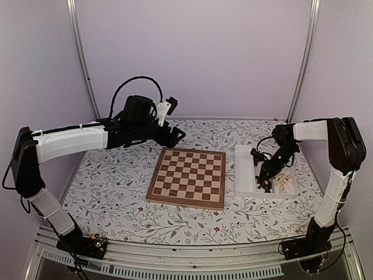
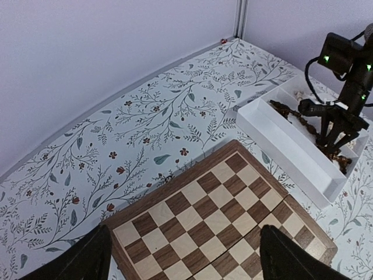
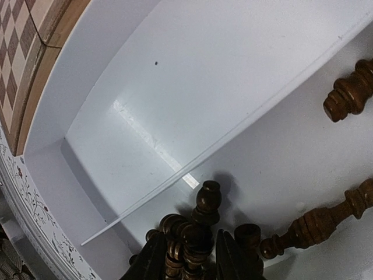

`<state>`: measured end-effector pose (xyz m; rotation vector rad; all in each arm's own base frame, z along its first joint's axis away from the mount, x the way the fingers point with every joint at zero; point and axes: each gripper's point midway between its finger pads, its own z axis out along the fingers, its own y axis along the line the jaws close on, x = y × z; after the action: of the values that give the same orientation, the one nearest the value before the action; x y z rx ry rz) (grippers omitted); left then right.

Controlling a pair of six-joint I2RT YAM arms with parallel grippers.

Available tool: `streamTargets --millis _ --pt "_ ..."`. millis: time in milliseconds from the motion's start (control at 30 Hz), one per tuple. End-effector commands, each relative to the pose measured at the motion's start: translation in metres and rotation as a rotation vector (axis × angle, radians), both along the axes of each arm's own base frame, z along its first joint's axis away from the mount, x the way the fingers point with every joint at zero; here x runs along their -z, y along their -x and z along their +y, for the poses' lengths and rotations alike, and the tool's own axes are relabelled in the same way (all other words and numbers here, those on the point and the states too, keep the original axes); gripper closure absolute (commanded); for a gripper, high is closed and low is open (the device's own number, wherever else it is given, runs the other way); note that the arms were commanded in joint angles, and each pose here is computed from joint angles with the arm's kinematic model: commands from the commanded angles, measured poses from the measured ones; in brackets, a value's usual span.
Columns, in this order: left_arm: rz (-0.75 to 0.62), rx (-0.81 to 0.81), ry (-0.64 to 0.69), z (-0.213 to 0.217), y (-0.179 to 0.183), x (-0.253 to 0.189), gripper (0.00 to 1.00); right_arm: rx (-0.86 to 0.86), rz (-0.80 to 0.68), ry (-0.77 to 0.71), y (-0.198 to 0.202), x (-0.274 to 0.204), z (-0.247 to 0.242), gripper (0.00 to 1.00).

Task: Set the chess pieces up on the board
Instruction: Pick up the chess piece from the storage box.

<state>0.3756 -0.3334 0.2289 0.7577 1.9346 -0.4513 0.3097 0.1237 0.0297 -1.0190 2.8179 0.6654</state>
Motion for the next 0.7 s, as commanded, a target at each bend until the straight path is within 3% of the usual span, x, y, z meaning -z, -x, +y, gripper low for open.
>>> streamTargets --millis 0,267,467,667 --pt "-0.009 0.029 -0.008 -0.01 0.003 -0.003 0.1 0.0 -0.011 -0.007 -0.011 0.002 0.006 0.69" --pt "-0.003 0.039 -0.012 -0.013 0.004 -0.001 0.1 -0.002 0.009 -0.029 -0.012 0.008 0.011 0.7" --pt "0.002 0.047 -0.018 -0.014 0.006 0.002 0.1 -0.008 0.015 -0.046 -0.011 0.006 0.014 0.82" --pt "0.005 0.053 -0.021 -0.016 0.006 0.003 0.1 -0.016 -0.033 -0.051 -0.011 -0.012 0.014 0.87"
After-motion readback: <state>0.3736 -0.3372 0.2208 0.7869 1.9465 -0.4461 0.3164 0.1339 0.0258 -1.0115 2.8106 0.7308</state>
